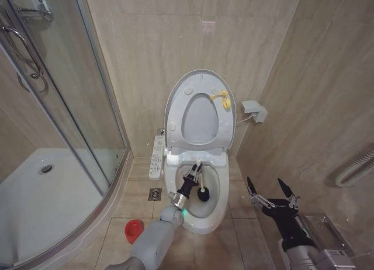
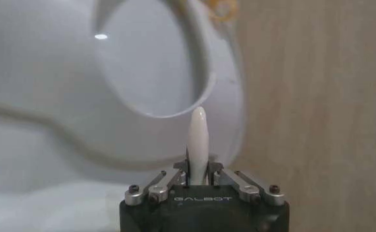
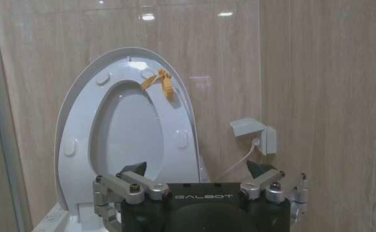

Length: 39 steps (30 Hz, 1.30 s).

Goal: Open the toilet lid, clean the toilet bowl with a toilet brush, close the toilet lid, and flush.

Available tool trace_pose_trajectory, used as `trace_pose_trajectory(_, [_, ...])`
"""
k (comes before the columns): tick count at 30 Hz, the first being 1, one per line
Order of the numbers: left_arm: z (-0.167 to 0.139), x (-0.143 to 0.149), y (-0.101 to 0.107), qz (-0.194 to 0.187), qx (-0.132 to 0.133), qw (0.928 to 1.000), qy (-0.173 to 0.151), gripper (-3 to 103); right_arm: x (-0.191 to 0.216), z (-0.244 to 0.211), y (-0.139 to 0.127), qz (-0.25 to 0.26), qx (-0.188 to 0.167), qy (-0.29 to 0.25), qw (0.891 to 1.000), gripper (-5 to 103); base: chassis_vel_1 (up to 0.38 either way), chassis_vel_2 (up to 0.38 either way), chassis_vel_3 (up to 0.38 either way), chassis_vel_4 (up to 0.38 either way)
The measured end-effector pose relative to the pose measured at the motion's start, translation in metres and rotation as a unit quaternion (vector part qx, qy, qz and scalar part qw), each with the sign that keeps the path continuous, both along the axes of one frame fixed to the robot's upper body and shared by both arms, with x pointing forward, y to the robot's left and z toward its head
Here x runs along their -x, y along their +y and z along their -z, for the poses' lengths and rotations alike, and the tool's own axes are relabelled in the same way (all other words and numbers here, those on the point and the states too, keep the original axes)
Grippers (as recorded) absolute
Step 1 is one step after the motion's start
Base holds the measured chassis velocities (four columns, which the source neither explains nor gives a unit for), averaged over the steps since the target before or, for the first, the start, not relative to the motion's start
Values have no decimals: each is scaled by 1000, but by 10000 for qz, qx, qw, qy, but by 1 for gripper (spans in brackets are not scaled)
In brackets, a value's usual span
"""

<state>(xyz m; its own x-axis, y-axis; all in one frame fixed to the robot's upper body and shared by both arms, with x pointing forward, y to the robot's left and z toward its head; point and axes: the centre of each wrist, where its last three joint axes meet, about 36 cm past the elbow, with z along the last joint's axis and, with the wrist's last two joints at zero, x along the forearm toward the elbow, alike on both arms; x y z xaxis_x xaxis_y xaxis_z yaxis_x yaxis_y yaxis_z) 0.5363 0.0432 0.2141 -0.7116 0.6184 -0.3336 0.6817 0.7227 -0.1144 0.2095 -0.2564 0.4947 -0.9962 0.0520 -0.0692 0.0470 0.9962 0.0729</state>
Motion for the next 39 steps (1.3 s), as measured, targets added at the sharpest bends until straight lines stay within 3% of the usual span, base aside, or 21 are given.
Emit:
trace_pose_trajectory(3, [-9, -4, -7, 195, -141, 9995, -216, 19, 0, 0, 0, 0, 0, 0, 10000, 100, 0, 0, 0, 0])
trace_pose_trajectory(5, [-21, -2, -20, 366, -108, 9987, -329, 19, 0, 0, 0, 0, 0, 0, 10000, 100, 0, 0, 0, 0])
trace_pose_trajectory(7, [-25, -1, -20, 396, -92, 9986, -331, 19, 0, 0, 0, 0, 0, 0, 10000, 100, 0, 0, 0, 0])
trace_pose_trajectory(14, [-35, 16, 37, 244, -215, 9993, -184, 19, 0, 0, 0, 1, 0, 0, 10000, 100, 0, 0, 0, 0])
trace_pose_trajectory(24, [-60, 50, 112, 86, -181, 9988, -456, 19, 0, 0, 0, 0, 0, 0, 10000, 100, 0, 0, 0, 0])
trace_pose_trajectory(33, [-82, 78, 158, 146, -319, 9965, -762, 19, 0, 0, 0, 0, 0, 0, 10000, 100, 0, 0, 0, 0])
trace_pose_trajectory(39, [-93, 99, 191, 44, -400, 9967, -706, 19, 0, 0, 0, 0, 0, 0, 10000, 100, 0, 0, 0, 0])
